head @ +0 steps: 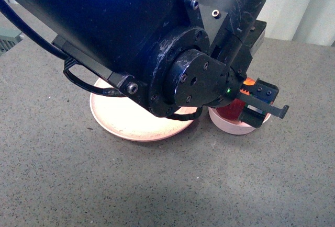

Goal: Move apple from plate to bowl

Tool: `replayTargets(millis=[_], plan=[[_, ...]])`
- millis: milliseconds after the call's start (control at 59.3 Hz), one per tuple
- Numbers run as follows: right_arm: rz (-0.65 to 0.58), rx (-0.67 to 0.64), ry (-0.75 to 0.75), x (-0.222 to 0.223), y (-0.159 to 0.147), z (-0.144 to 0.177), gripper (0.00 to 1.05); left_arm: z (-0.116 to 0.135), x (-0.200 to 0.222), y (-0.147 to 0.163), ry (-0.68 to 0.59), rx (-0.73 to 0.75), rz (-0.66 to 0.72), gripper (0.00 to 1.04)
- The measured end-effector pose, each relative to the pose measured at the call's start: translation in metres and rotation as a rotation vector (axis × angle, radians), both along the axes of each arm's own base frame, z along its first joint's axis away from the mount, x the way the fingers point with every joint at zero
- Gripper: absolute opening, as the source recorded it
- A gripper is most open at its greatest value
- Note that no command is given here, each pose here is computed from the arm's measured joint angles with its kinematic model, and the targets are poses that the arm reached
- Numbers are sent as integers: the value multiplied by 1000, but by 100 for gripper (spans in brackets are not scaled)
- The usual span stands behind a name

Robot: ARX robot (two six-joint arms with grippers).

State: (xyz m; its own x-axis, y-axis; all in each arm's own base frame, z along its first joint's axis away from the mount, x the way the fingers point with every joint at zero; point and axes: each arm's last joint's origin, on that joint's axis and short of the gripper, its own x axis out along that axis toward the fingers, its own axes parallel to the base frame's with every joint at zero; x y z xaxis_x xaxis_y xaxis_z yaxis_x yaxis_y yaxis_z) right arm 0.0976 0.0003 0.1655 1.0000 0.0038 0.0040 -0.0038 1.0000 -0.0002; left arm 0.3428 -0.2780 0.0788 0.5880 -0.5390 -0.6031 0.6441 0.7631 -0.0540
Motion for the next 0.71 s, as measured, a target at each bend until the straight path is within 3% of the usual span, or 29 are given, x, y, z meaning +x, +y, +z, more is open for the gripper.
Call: replayTargets(millis=[236,404,556,708], plan=[[0,0,0,0,0,0,95,-6,0,1,12,9,-2,68],[0,0,0,0,0,0,95,-5,1,0,-2,-1,0,100],[0,0,0,0,0,0,95,1,-2,9,-32,-35,23,98],[0,0,0,0,0,0,95,23,-6,32,-109,-95,88,98]])
